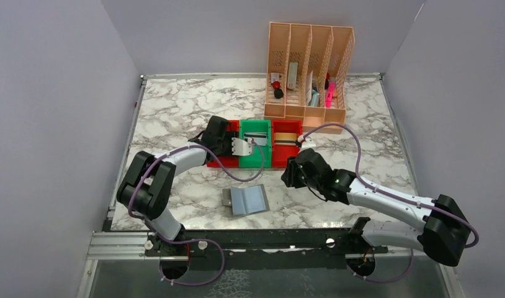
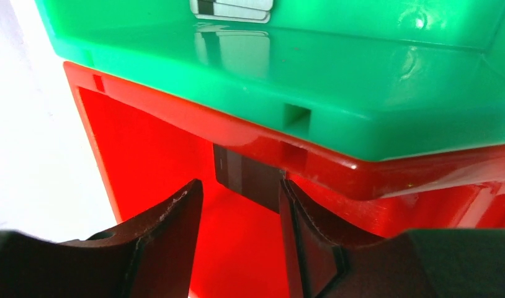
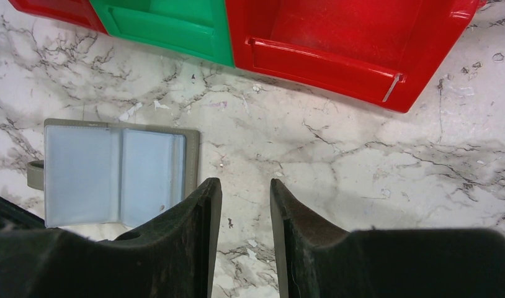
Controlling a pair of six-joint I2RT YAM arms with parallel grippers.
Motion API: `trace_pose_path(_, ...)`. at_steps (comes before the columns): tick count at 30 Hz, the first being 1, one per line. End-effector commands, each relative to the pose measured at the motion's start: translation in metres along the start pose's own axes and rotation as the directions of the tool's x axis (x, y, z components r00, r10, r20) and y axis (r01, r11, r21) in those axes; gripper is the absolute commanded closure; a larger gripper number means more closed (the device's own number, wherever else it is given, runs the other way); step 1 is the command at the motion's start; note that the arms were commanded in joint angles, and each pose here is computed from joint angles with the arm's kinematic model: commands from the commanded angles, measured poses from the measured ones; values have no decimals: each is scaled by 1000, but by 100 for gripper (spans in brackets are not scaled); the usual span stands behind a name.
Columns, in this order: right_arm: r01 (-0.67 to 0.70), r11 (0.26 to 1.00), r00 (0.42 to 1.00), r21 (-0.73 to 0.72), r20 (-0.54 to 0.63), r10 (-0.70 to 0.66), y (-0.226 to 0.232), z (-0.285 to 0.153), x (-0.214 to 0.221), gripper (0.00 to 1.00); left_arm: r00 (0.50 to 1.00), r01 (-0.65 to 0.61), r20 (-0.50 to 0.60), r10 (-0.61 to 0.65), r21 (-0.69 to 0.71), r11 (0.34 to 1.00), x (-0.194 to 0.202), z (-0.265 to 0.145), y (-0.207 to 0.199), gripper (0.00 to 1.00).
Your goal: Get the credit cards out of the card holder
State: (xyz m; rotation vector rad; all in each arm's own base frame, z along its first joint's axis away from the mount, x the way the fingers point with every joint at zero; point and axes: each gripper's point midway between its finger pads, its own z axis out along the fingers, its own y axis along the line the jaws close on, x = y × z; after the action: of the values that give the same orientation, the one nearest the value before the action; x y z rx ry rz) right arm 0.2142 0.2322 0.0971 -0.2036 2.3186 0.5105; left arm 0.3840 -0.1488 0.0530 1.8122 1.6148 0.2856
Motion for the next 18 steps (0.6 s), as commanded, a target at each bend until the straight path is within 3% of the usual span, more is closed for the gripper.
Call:
trace_pose_path(1,8,1000,1000,27,23,-9,-4,-3,-6,60,999,16,50,-14,-38,999,-10,-15,13,48)
trace_pose_path(8,-3,1000,1000,-12,22,4,4,-7,-8,59,993,66,102,-51,-146,987,-22,-50,38,45)
trace_pose_path(11,-4,999,1000,-44,10,5,9,-6,-6,59,978,130,190,-87,-225,966,-39,-81,59,44)
trace_pose_path(12,-4,998,1000,-58,1,4,12,-5,-4,59,967,165,232,-105,-253,953,-47,-94,67,39)
trace_pose_path(15,-7,995,1000,-103,-19,6,21,-3,-1,59,892,367,392,-226,-337,867,-67,-140,95,19)
trace_pose_path(17,-14,992,999,-126,-35,10,27,-1,2,59,810,502,507,-295,-338,796,-78,-169,106,3)
trace_pose_path(18,-17,991,999,-133,-42,12,29,0,3,58,766,553,557,-321,-318,770,-84,-181,107,1)
